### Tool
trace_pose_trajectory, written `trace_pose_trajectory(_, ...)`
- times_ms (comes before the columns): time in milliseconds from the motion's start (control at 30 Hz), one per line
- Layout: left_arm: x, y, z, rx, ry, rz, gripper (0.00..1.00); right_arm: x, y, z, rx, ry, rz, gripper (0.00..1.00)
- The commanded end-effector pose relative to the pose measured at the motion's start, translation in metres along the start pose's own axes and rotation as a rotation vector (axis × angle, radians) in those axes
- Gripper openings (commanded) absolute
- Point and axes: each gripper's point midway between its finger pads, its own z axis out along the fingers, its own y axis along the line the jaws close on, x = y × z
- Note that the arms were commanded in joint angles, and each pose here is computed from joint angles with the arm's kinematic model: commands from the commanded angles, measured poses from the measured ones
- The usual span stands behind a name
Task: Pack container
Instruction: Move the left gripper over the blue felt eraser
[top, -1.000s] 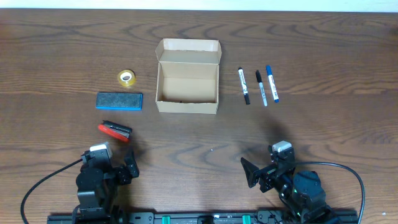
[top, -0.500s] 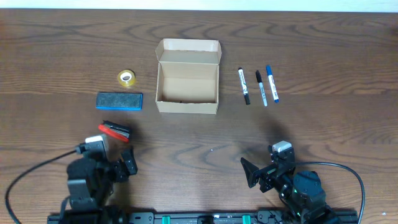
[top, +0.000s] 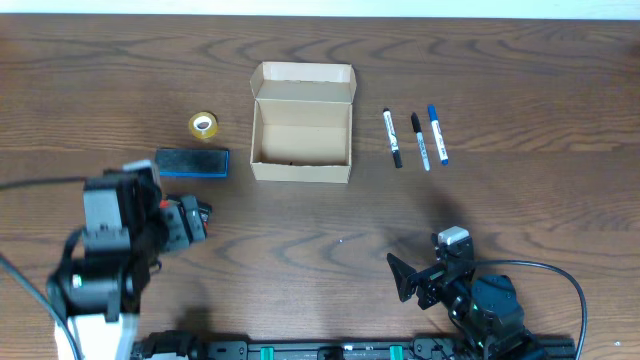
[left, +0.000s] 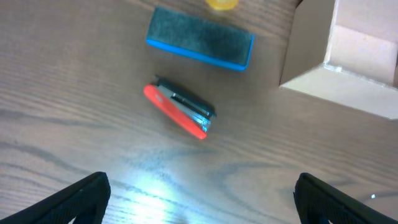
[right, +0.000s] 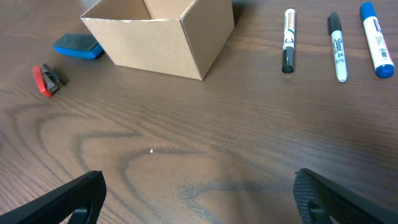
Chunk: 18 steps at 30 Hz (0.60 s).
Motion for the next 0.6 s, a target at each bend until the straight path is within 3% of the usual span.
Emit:
trace_pose_trajectory(0,-0.018,-0.025,-0.005,0.115,0.024,-0.008,0.95,0.0,0.002,0.0,-0.008,-0.003,-0.02,0.99)
trace_pose_trajectory(100,-0.017,-0.057,-0.003,0.297,0.086,-0.011,0.95,0.0,0.002,0.0,-0.008,-0.003,-0.02,0.99)
trace_pose_trajectory(300,-0.028,-0.06,0.017,0.297,0.114,-0.117,0.95,0.0,0.002,0.0,-0.008,-0.003,-0.02,0.99)
trace_pose_trajectory(433,-0.035,-0.038,0.04,0.145,0.126,-0.321,0.95,0.0,0.002,0.0,-0.008,-0.003,-0.02,0.99)
trace_pose_trajectory(567,-0.032,-0.021,0.062,0.022,0.168,-0.402,0.96,0.0,0.002,0.0,-0.008,-0.003,-0.02,0.99)
